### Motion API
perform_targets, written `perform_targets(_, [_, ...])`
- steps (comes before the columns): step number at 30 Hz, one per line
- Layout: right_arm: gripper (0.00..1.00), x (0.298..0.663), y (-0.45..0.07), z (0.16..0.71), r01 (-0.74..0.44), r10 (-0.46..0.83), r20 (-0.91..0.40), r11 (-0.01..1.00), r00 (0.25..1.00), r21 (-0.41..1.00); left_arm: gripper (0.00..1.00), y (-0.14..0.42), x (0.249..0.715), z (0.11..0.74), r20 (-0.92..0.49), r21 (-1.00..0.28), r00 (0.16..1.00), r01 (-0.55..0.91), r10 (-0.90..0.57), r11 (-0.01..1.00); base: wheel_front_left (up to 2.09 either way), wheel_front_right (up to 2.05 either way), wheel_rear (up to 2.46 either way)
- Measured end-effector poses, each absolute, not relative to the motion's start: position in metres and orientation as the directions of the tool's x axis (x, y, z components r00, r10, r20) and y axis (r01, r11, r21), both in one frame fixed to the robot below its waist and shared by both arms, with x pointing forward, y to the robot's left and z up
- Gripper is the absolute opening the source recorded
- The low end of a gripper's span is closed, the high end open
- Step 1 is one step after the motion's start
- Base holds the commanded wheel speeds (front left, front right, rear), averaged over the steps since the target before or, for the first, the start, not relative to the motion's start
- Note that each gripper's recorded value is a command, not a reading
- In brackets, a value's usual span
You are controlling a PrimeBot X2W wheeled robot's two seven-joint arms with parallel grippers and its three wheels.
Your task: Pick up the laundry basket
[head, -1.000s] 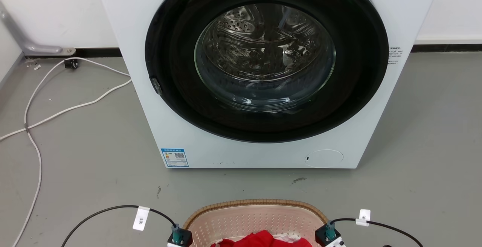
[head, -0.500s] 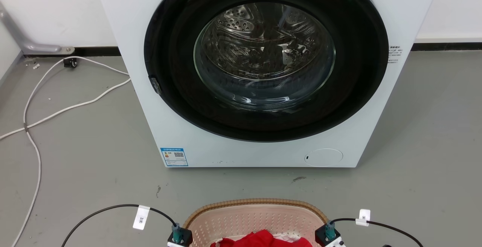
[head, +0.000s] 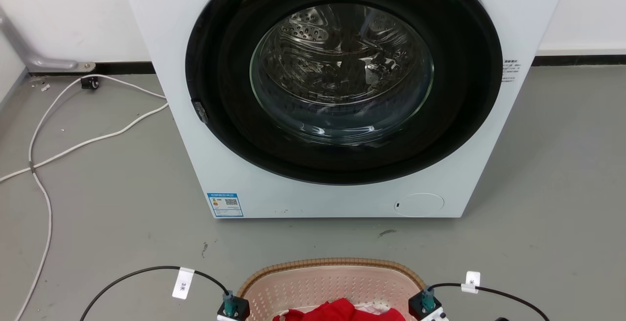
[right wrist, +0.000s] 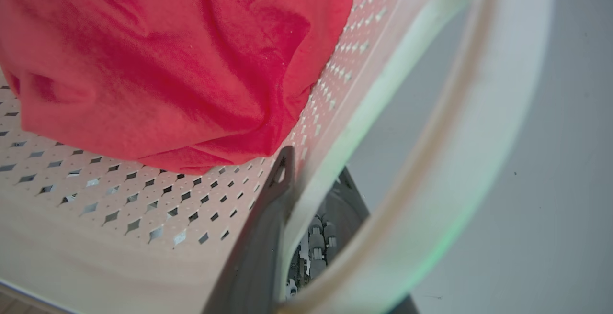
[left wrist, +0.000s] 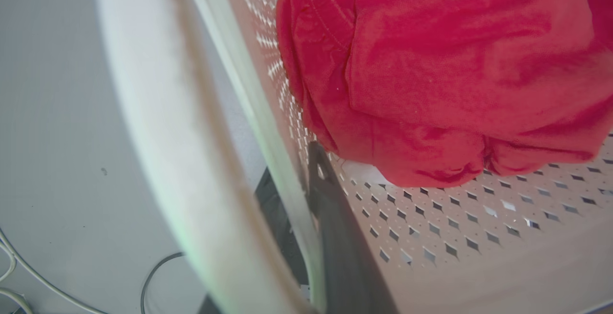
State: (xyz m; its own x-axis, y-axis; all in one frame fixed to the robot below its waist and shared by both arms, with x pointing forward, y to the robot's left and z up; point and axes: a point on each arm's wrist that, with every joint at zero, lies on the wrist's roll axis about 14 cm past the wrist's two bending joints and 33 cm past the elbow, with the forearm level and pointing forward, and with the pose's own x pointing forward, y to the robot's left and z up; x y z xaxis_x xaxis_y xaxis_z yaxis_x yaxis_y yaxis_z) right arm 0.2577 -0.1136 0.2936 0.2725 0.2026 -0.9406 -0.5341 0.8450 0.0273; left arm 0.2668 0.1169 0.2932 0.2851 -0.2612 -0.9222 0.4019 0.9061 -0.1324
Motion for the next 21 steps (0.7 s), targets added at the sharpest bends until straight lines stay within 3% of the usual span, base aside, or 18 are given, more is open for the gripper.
perform_targets(21, [0.0,0.258,-0.1132,0.2939,-0.538,0.203,-0.94,0.843,0.273,0.025,0.0,0.1176,0.2653,0.2924,-0.923,-0.133,0.284,0.401,-0.261,0.907,0.0,0.0,0.0])
